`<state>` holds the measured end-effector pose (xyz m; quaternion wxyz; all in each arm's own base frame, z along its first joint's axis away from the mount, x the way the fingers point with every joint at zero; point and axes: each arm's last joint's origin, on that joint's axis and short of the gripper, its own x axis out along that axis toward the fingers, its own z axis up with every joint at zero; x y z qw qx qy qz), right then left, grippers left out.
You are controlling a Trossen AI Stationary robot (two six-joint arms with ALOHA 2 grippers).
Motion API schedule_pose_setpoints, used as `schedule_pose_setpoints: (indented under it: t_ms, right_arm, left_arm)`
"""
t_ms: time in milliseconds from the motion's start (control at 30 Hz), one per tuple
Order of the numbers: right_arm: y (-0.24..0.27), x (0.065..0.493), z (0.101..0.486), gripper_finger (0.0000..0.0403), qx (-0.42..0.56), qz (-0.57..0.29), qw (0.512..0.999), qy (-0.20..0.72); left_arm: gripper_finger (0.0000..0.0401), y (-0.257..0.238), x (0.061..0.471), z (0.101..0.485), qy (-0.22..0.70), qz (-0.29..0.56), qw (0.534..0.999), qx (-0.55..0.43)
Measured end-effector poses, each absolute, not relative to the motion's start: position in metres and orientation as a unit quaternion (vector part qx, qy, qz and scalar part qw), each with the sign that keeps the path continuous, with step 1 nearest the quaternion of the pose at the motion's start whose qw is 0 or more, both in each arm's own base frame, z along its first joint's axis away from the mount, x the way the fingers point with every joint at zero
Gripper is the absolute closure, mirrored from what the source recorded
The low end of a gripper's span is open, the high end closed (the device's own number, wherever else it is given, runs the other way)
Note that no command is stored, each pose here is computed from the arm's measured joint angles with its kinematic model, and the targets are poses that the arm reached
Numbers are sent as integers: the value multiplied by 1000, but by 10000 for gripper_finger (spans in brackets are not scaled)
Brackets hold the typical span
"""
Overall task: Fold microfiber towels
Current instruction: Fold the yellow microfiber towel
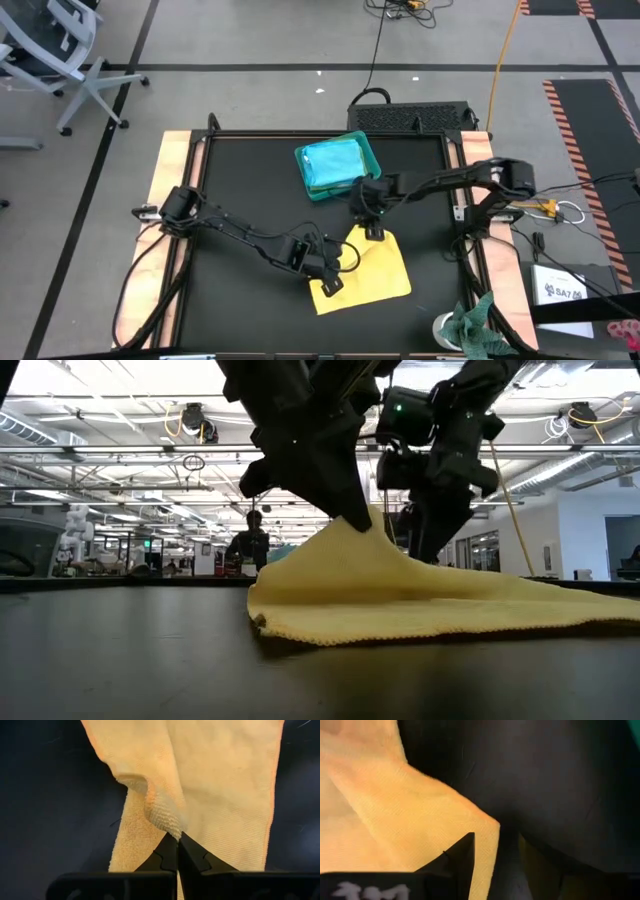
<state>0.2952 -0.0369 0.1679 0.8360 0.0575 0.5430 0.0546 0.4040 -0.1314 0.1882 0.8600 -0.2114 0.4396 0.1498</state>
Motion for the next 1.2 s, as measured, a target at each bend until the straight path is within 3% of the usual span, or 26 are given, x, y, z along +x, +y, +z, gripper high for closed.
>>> schedule_pose_setpoints:
  t_ms: [933, 1067, 1200]
  right_arm:
    - [-37, 309, 135, 261, 77, 62, 823, 559]
    - [-37, 308, 136, 297, 92, 51, 821, 561]
    - [-37, 307, 135, 374, 110, 40, 816, 566]
  left_arm:
    - [399, -132, 404, 188, 443, 149, 856, -219]
    - [399, -131, 403, 188, 444, 150, 856, -218]
    - [398, -131, 403, 188, 446, 151, 855, -217]
